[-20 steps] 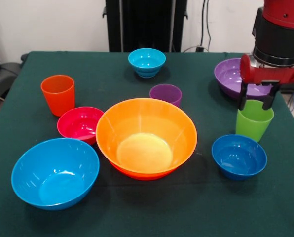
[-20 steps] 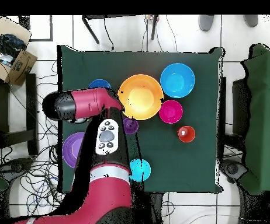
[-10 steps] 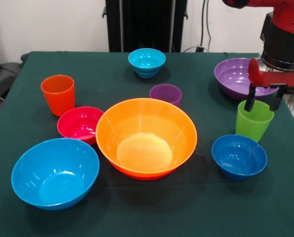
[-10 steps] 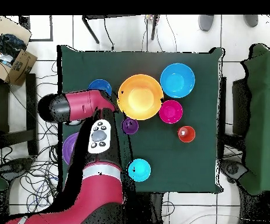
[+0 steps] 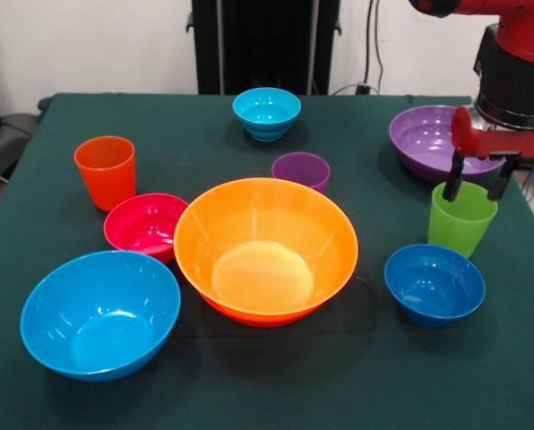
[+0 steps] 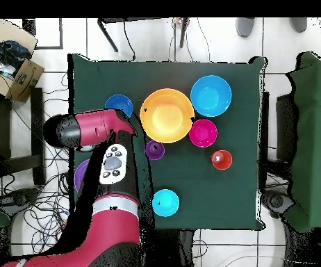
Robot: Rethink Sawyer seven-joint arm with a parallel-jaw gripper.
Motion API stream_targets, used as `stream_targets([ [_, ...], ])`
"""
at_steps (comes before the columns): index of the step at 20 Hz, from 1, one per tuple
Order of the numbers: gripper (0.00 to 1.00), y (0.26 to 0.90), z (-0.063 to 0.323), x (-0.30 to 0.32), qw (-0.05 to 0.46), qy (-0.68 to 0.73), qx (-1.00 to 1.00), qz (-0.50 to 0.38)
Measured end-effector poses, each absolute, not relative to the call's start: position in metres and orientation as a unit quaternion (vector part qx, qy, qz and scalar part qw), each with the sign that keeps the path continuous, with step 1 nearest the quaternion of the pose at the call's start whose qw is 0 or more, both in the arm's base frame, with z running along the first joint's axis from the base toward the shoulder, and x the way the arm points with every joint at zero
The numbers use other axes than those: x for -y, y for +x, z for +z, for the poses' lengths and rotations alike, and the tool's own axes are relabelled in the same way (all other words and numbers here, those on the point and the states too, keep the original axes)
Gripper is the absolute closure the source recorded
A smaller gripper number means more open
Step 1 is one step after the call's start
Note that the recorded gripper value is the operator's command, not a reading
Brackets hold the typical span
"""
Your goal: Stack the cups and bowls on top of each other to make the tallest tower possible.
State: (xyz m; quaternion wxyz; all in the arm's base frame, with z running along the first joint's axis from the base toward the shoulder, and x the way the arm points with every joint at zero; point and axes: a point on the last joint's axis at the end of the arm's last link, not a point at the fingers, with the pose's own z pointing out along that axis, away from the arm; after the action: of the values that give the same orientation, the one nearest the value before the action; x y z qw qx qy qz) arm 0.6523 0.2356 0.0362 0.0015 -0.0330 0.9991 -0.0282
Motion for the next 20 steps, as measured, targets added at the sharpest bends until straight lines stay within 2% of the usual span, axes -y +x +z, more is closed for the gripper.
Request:
stream_targets([
  [12, 0.00, 0.641, 0.007, -0.239, -0.014, -0.042, -0.998, -0.042],
  [20, 0.00, 0.643, 0.007, -0.247, -0.009, -0.049, -0.998, -0.045],
])
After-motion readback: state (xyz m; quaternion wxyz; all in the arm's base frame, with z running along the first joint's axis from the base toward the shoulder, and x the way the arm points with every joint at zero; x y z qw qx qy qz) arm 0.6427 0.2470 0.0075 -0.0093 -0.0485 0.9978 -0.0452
